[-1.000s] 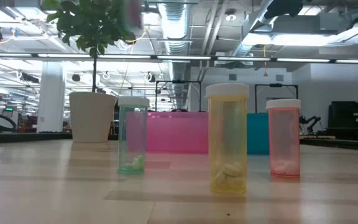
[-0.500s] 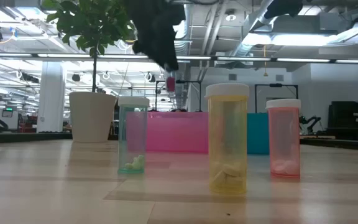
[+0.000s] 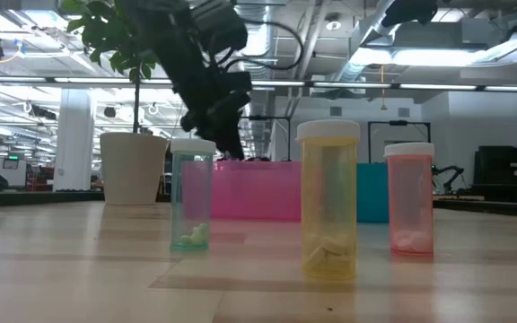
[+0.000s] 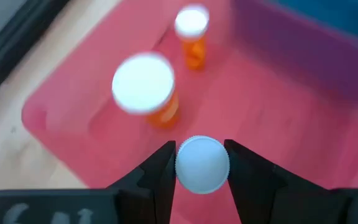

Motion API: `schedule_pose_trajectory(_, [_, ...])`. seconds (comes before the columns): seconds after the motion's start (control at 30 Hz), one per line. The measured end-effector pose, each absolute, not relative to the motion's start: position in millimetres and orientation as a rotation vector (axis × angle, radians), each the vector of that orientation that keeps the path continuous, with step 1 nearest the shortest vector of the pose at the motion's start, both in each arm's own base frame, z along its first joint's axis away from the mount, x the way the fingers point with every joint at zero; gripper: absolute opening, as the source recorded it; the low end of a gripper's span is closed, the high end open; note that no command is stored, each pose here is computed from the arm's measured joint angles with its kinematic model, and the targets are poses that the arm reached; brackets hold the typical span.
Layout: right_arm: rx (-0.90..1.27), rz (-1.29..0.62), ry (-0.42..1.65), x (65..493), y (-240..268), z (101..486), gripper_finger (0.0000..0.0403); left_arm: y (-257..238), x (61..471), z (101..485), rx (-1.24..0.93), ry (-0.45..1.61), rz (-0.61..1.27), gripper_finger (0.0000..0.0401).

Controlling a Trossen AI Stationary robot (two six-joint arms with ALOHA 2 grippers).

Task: Pick and place medicine bottles into bin by pill shape (circle, oval)
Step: Put the blue pill bottle into the red bin

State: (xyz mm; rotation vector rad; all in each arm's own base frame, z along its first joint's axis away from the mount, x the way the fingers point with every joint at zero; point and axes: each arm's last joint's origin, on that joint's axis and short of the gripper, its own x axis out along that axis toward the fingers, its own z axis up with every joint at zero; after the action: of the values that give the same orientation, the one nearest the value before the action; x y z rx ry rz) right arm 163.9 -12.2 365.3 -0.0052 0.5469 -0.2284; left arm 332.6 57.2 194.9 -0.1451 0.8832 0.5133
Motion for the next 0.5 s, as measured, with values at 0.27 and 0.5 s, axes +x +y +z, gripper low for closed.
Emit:
schedule_pose_trajectory(0.27, [-0.006,-0.229,0.547,164,-12,365,0.0136,58,334,181,-0.125,0.912,0.479,0.0121])
schedule_pose_trajectory(0.5, [-0.003,-0.231,0.549,164,-12,365,0.0136,58,340,168,-0.129,0.955,0.459,0.0121])
